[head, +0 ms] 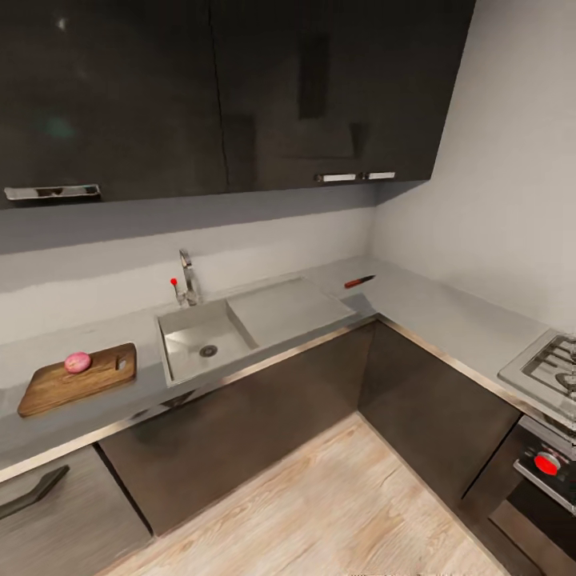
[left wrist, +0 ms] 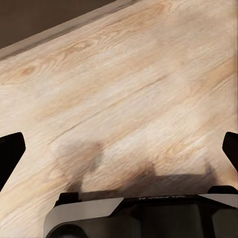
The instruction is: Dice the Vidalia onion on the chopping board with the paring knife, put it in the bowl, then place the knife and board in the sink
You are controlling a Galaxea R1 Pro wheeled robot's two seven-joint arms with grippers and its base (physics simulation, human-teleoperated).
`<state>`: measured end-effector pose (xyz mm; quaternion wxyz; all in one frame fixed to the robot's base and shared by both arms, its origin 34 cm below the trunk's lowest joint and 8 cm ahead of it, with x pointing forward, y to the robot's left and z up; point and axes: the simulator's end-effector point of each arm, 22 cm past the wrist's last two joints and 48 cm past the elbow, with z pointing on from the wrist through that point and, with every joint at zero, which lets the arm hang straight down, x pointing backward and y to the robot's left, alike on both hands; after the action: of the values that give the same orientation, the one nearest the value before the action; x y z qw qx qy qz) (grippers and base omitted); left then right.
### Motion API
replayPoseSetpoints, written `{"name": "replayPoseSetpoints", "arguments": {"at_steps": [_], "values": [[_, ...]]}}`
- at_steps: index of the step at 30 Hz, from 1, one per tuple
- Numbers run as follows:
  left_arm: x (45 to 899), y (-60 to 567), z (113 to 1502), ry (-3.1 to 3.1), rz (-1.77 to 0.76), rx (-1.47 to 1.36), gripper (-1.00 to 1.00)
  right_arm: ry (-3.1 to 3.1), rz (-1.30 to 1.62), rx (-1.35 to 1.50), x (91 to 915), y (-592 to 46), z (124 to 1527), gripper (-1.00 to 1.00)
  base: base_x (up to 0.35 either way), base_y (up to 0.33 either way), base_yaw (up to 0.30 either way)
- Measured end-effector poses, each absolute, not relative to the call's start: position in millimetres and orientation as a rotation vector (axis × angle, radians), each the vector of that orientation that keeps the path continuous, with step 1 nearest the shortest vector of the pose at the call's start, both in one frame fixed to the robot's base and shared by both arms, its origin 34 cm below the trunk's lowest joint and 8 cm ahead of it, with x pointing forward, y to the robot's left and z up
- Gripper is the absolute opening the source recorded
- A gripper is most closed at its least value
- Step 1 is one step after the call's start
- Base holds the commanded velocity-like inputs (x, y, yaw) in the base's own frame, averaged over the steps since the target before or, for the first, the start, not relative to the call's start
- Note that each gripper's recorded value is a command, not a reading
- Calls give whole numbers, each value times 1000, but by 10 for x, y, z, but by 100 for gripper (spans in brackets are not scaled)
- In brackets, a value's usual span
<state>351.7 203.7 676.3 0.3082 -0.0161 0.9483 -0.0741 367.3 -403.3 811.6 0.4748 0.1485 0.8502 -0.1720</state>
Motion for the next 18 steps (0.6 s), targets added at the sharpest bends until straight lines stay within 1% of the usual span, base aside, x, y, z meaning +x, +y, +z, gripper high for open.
{"name": "replayPoseSetpoints", "arguments": {"at_steps": [18], "values": [[3537,2035,6780,2500,-197,-41,100,2073,-419,364,3684,-4033,8132,100,0,0,-262]]}}
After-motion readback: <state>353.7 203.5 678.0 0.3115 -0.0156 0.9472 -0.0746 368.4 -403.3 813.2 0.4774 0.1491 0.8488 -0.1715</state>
